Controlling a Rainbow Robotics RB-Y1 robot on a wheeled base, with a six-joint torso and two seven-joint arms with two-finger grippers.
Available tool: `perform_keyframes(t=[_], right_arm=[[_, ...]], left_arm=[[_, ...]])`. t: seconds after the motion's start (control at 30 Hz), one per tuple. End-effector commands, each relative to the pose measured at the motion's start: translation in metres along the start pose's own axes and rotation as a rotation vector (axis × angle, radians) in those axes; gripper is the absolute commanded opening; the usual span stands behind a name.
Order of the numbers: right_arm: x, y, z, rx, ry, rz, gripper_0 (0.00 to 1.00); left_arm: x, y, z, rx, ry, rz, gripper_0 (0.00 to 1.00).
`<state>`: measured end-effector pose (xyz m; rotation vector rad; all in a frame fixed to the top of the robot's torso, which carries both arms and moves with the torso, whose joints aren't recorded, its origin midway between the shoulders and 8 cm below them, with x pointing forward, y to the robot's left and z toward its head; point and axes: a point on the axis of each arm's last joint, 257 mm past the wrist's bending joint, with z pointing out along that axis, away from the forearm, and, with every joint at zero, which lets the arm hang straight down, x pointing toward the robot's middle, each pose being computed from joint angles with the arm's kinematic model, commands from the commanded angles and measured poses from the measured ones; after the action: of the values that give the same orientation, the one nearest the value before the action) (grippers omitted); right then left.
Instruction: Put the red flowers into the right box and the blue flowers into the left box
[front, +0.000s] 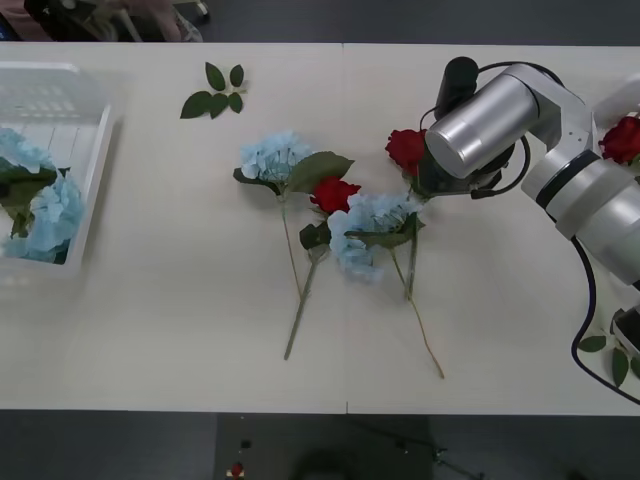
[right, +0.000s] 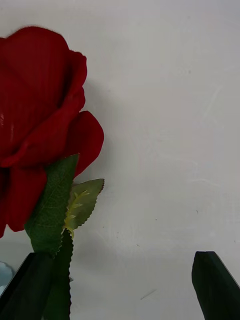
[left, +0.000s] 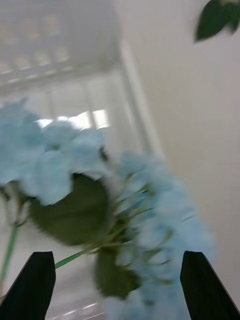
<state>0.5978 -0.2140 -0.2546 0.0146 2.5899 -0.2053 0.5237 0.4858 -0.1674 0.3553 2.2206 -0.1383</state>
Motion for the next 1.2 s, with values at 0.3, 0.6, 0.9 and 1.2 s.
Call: perform_keyframes(t=[0.3,0.6,0.9,1.2], right_arm=[[-0.003,0.021,0.013,-0.011,-0.012,-0.183,0.82],[0.001,0.019,0.030,0.008,-0.020,-0.209,0.81],[0.003,0.007,0.046,0.021,-0.029,-0.226,0.77],[-0.028,-0.002,0.018,0.005,-0.011,-0.247,0.77]], left_arm=[[-0.090,-0.186,0.004,0.390,-0.028,-0.277,0.75],[-0.050,-0.296,0.095,0.353,0.129,-0.400,0.82],[-0.040,-0.367,0.147,0.310,0.175,-0.368,0.84],[-0.060,-0.381,0.201,0.239,0.120,-0.358,0.84]])
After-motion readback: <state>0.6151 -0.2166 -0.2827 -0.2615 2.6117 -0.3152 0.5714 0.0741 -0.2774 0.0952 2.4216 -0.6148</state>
